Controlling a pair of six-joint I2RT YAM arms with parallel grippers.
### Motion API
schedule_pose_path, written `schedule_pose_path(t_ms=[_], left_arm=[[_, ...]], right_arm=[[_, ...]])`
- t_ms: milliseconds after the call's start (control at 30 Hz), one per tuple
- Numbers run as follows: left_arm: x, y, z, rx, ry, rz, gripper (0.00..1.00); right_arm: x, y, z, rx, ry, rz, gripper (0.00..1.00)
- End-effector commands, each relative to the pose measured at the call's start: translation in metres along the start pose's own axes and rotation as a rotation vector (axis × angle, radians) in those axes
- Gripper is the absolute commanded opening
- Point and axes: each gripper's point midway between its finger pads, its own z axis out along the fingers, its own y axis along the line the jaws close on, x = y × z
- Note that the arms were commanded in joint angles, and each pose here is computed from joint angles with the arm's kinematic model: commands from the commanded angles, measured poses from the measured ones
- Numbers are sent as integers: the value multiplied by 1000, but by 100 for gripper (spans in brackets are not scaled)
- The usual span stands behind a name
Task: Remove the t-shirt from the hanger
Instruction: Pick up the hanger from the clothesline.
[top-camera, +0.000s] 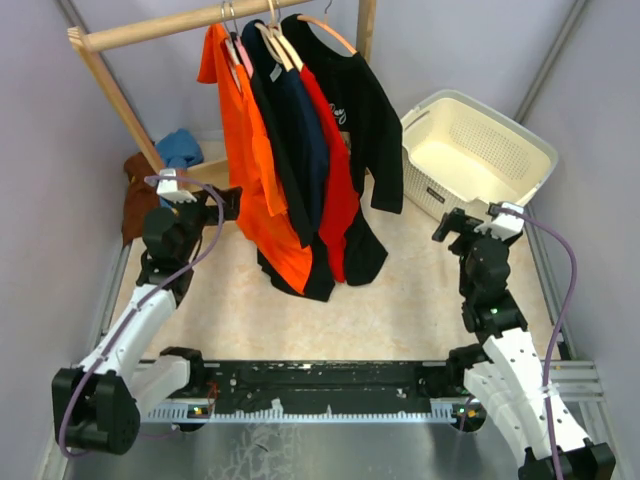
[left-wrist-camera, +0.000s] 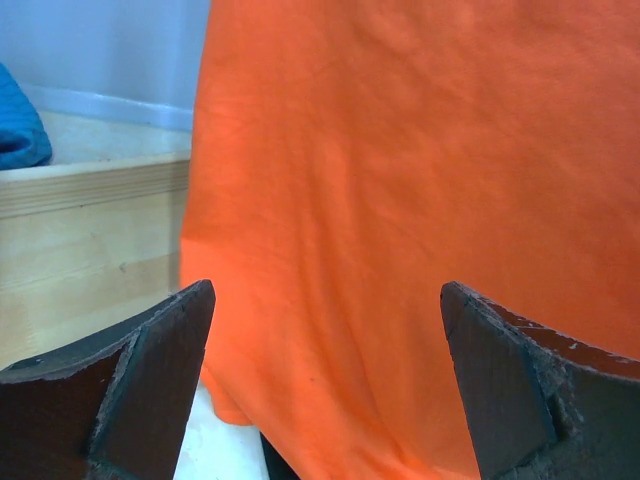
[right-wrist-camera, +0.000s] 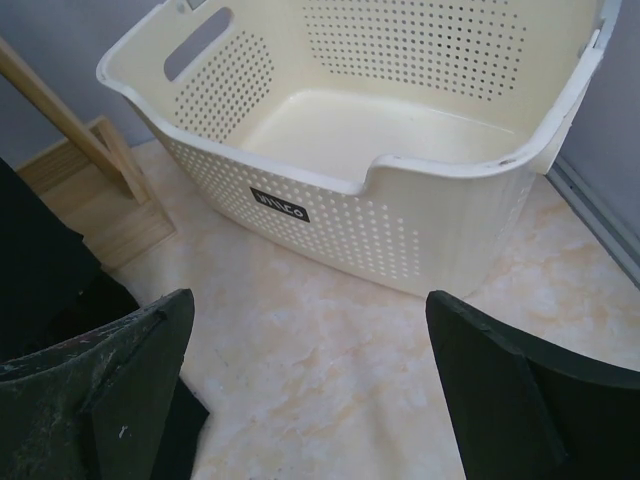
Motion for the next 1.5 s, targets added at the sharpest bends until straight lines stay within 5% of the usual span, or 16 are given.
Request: schedule_pose_path(t_ms=[0, 500, 1100, 1467], left_arm=[[-12, -14, -12, 68, -74, -25, 100], [-27, -4, -28, -23, -132, -118, 100], [-32, -11, -31, -2, -100, -66, 100], [-51, -41, -37, 115, -53, -22, 100]], right_arm=[[-26, 13, -5, -51, -42, 29, 99], [-37, 15, -14, -71, -53, 20, 99], [-70, 35, -26, -173, -91, 30, 99], [-167, 106, -30, -425, -169, 75, 99]])
